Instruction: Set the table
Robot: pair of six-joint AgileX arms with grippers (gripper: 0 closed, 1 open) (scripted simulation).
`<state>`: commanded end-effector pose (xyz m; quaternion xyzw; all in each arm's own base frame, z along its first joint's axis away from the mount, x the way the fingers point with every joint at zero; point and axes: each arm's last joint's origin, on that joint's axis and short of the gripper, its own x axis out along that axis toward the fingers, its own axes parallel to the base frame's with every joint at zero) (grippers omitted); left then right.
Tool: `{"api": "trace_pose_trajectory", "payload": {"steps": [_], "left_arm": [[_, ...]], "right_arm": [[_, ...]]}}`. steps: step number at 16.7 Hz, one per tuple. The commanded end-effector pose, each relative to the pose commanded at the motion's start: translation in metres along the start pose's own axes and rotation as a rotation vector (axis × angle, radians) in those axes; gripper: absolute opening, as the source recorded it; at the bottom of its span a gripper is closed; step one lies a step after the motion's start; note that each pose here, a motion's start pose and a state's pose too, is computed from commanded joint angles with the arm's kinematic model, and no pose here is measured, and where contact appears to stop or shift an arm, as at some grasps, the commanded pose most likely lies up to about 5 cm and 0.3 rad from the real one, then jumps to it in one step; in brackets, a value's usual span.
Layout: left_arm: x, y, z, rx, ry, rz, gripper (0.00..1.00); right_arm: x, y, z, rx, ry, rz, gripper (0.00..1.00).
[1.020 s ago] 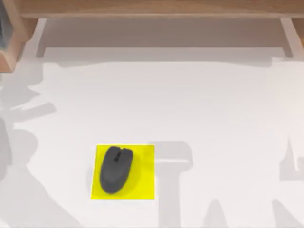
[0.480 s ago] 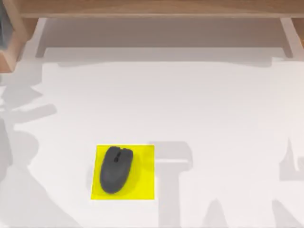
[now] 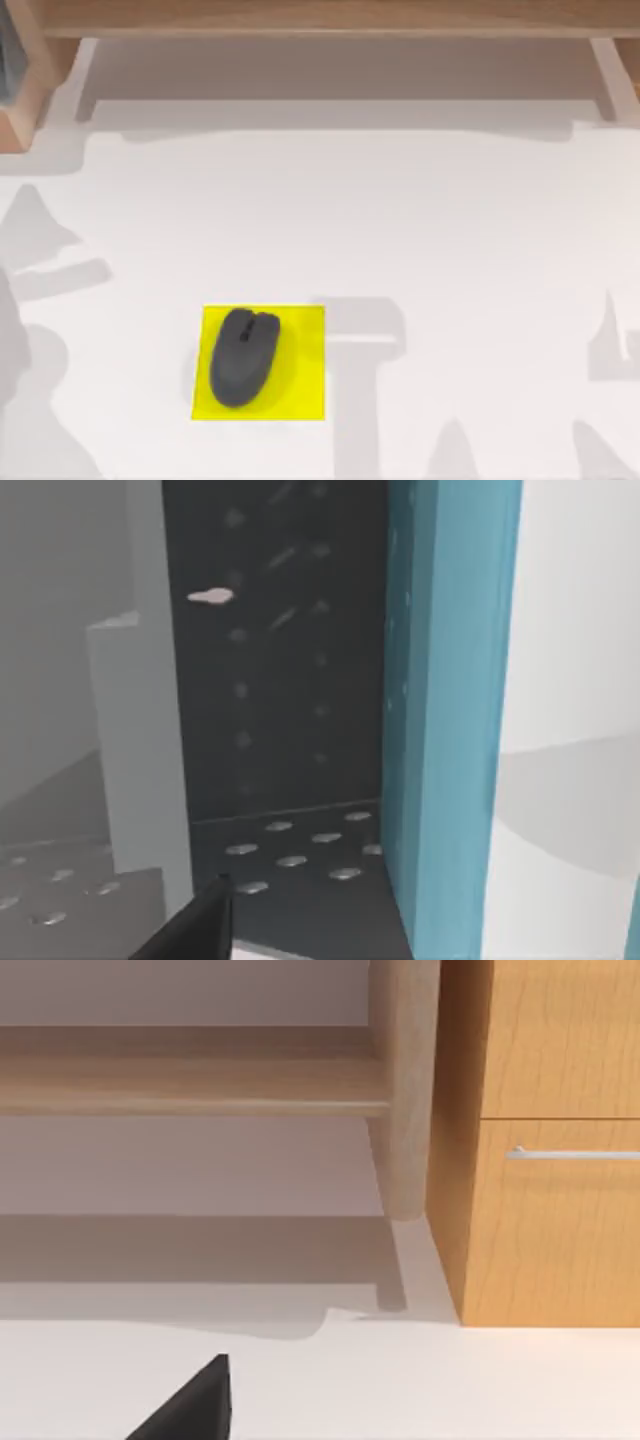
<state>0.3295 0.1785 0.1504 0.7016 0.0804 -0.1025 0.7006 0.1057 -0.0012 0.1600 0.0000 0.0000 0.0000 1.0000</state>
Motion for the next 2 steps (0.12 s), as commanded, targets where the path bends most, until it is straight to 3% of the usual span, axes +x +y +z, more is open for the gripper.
{"api": "trace_pose_trajectory", "payload": {"steps": [2], "left_arm": [[-0.0020,-0.0035,-0.0001,-0.004,0.000,-0.008,1.00]], "right_arm": [[0.0000,0.0000,0.0000,0.000,0.000,0.000,1.00]]}}
